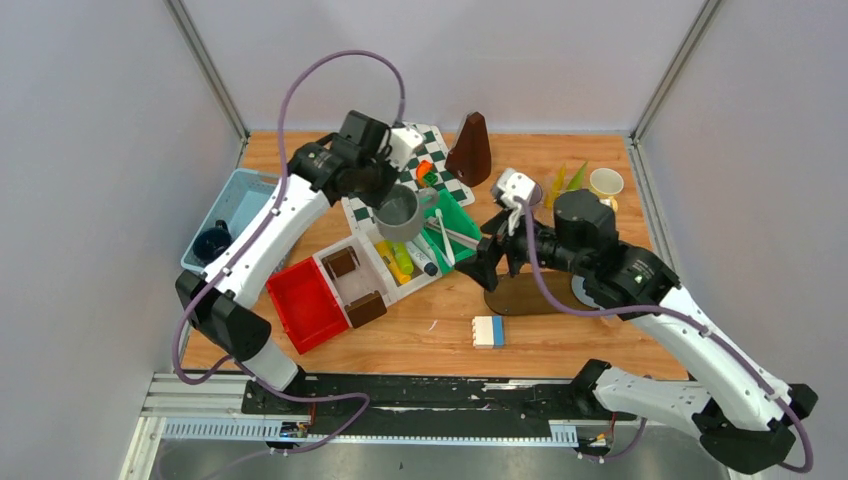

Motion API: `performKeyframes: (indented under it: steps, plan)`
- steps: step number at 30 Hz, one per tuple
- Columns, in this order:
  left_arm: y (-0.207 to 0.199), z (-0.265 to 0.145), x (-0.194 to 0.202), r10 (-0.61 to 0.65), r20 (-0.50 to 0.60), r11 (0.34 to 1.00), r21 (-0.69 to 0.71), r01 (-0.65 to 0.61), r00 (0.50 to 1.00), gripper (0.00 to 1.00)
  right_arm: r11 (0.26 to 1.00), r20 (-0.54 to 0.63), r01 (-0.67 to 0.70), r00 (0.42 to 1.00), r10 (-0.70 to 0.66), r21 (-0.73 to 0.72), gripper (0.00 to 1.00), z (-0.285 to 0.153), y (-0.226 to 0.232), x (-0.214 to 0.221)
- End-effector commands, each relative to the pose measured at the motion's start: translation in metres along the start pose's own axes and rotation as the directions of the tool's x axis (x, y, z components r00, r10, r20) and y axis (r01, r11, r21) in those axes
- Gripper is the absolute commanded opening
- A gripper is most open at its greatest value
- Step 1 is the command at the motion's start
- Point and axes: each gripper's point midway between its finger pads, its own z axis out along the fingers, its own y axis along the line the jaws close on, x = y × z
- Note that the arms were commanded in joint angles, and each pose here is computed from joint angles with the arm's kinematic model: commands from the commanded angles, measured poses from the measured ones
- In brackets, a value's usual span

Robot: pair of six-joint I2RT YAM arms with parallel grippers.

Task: Prepare toiletry sets of a toothbrush and toothpaste on the tray
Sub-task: Pick up the cup from the storage box, then place the cup on the tray.

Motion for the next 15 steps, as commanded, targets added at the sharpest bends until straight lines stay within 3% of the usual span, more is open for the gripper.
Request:
performKeyframes:
  steps: [1, 7, 15]
  plan:
    - [-0.037, -0.023, -0.037, 0.122, 0.127, 0.992, 0.022, -0.126, 0.984, 0.0, 0.98, 0.021, 0.2, 0.98, -0.2, -0.016, 0.9, 0.006, 0.017, -0.015]
    - [-0.089, -0.024, -0.042, 0.249, 0.133, 0.961, 0.089, -0.262, 0.959, 0.0, 0.921, -0.064, 0.367, 0.924, -0.378, -0.131, 0.84, 0.018, 0.05, 0.01]
    - [-0.119, -0.02, -0.036, 0.338, 0.089, 0.933, 0.095, -0.346, 0.937, 0.0, 0.809, -0.107, 0.548, 0.81, -0.577, -0.214, 0.83, 0.027, 0.067, 0.041]
